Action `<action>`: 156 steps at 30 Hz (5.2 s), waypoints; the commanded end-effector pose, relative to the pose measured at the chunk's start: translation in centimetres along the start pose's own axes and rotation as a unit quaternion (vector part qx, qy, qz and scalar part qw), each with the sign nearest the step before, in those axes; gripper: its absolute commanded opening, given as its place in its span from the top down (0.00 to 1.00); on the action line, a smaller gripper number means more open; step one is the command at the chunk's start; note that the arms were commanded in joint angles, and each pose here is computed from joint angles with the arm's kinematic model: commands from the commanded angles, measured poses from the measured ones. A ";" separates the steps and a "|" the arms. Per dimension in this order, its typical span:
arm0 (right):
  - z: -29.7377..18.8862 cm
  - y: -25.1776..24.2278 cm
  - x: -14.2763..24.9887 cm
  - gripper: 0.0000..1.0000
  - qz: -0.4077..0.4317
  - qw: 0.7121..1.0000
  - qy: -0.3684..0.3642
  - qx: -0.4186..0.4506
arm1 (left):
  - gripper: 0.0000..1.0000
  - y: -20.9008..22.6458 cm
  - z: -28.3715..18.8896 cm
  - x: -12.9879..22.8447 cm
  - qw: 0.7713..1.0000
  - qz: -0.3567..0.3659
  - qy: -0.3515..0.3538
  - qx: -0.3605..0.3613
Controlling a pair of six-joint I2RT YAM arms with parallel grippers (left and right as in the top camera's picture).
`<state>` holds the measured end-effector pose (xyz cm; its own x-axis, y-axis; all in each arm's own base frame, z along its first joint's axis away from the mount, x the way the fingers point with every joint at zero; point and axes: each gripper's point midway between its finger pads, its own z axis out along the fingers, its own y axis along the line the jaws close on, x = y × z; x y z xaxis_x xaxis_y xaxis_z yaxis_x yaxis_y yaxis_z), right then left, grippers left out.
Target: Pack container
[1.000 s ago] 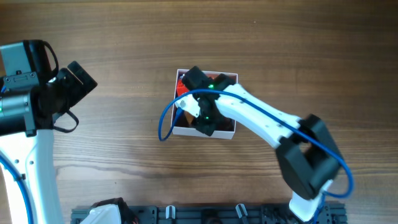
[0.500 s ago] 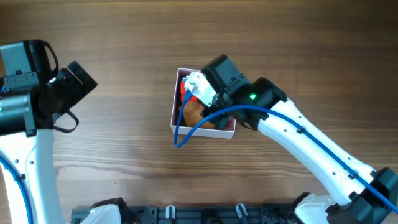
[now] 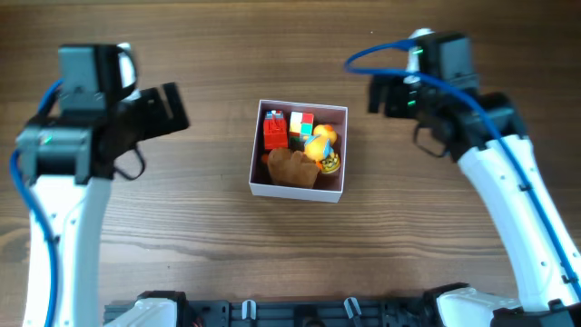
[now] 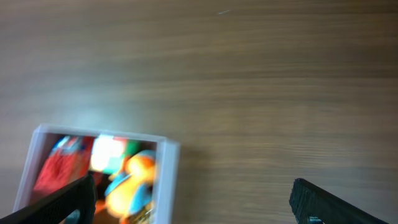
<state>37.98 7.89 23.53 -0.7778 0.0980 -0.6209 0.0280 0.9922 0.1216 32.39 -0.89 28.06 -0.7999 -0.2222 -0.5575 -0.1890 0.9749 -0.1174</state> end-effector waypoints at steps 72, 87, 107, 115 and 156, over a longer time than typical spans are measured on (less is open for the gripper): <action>-13.5 -6.0 13.5 0.00 -0.029 0.940 -0.337 -0.052 | 0.00 4.1 -8.7 11.4 0.961 0.043 -0.270 0.034; -4.3 -5.9 13.7 0.00 -0.054 0.901 -0.427 -0.060 | 0.00 4.1 -8.7 11.4 0.961 0.043 -0.270 0.034; -4.1 -5.9 13.7 0.00 -0.070 0.901 -0.425 -0.053 | 0.00 4.1 -8.7 11.4 0.961 0.043 -0.270 0.034; -4.1 -5.9 13.7 0.00 -0.070 0.901 -0.425 -0.053 | 0.00 4.1 -8.7 11.4 0.961 0.043 -0.270 0.034; -4.1 -5.9 13.7 0.00 -0.070 0.901 -0.425 -0.053 | 0.00 1.3 5.4 13.6 0.901 0.057 -0.406 0.145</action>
<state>24.57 3.08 17.24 -0.0184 0.0487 -0.9986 -0.1282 0.9905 0.0507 24.27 -2.64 15.99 -0.1131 -0.1458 -0.9828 0.1158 0.9805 -0.1587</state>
